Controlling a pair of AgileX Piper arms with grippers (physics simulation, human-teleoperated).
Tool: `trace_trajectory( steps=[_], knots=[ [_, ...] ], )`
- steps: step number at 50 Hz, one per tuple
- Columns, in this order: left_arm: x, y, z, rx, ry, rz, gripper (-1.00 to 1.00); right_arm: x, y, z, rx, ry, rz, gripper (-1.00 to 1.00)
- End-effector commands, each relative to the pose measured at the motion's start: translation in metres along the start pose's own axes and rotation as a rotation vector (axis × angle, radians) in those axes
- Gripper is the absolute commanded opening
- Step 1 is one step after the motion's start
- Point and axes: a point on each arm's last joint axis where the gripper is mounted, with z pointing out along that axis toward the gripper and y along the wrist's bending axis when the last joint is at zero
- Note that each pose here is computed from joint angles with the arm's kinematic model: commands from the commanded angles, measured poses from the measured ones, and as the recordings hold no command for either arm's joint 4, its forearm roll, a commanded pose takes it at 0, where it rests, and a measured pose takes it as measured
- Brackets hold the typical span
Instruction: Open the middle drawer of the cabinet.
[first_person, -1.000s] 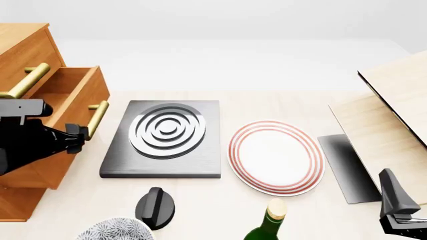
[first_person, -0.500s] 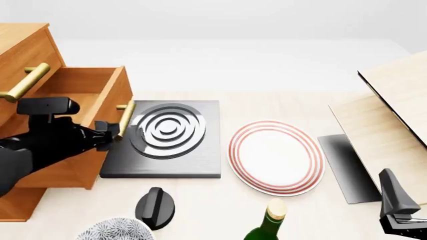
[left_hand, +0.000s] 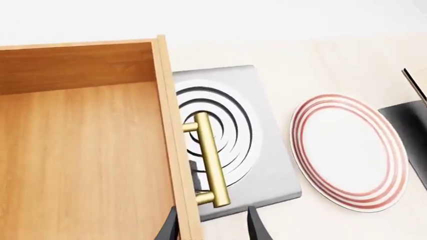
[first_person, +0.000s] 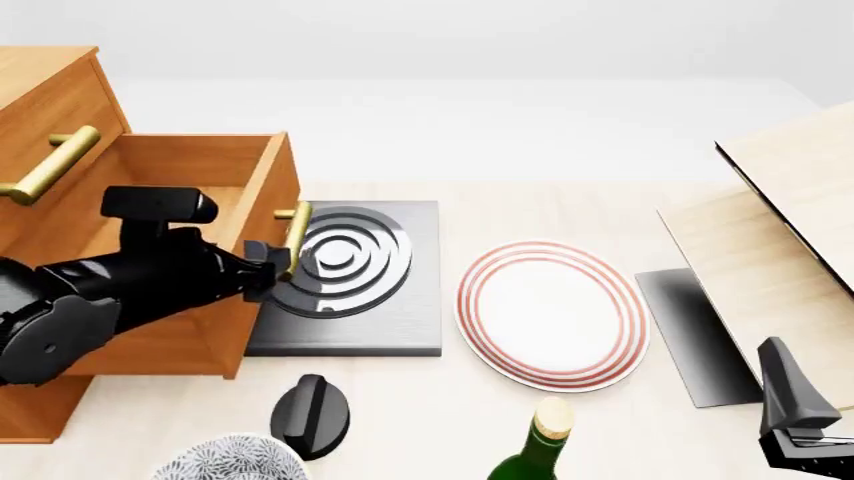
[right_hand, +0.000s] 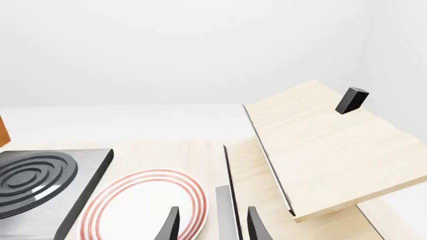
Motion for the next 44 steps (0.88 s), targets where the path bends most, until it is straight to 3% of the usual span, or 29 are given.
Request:
trace_trajectory(
  steps=[1, 5, 8, 11, 13, 16, 18, 20, 28, 30, 34, 36, 37, 40, 44],
  knots=[
    [0.019, -0.067, 0.007, 0.26, 0.048, 0.158, 1.0, 0.0, 0.0, -0.001, -0.008, 0.001, 0.002, 1.0],
    [0.016, -0.065, 0.003, 0.257, 0.034, 0.159, 1.0, 0.0, 0.0, -0.001, -0.008, 0.0, 0.002, 1.0],
    [0.003, -0.057, -0.015, 0.246, -0.029, 0.151, 1.0, 0.0, 0.0, -0.001, -0.007, 0.0, 0.001, 1.0],
    [-0.016, -0.028, -0.056, 0.166, -0.182, 0.197, 1.0, 0.0, 0.0, -0.001, -0.008, 0.0, 0.002, 1.0],
    [-0.022, -0.025, -0.072, 0.161, -0.226, 0.18, 1.0, 0.0, 0.0, -0.001, -0.008, 0.0, 0.002, 1.0],
    [-0.024, -0.006, -0.107, 0.078, -0.338, 0.234, 1.0, 0.0, 0.0, -0.001, -0.007, 0.0, 0.001, 1.0],
    [-0.024, -0.007, -0.106, 0.082, -0.318, 0.219, 1.0, 0.0, 0.0, -0.001, -0.008, 0.001, 0.002, 1.0],
    [-0.024, -0.004, -0.119, 0.07, -0.345, 0.222, 1.0, 0.0, 0.0, -0.001, -0.007, 0.0, 0.002, 1.0],
    [-0.019, 0.006, -0.164, 0.006, -0.413, 0.221, 1.0, 0.0, 0.0, -0.001, -0.008, 0.0, 0.002, 1.0],
    [-0.013, 0.01, -0.19, -0.041, -0.461, 0.228, 1.0, 0.0, 0.0, -0.001, -0.008, 0.001, 0.002, 1.0],
    [-0.003, 0.013, -0.206, -0.079, -0.484, 0.213, 1.0, 0.0, 0.0, -0.001, -0.008, 0.0, 0.002, 1.0],
    [0.006, 0.014, -0.225, -0.123, -0.533, 0.238, 1.0, 0.0, 0.0, -0.001, -0.008, 0.001, 0.002, 1.0],
    [0.01, 0.013, -0.239, -0.125, -0.565, 0.218, 1.0, 0.0, 0.0, -0.001, -0.008, 0.0, 0.002, 1.0],
    [0.012, 0.013, -0.246, -0.147, -0.562, 0.148, 1.0, 0.0, 0.0, -0.001, -0.008, 0.0, 0.001, 1.0],
    [0.025, 0.009, -0.271, -0.213, -0.638, 0.193, 1.0, 0.0, 0.0, -0.001, -0.008, 0.0, 0.001, 1.0]
  ],
)
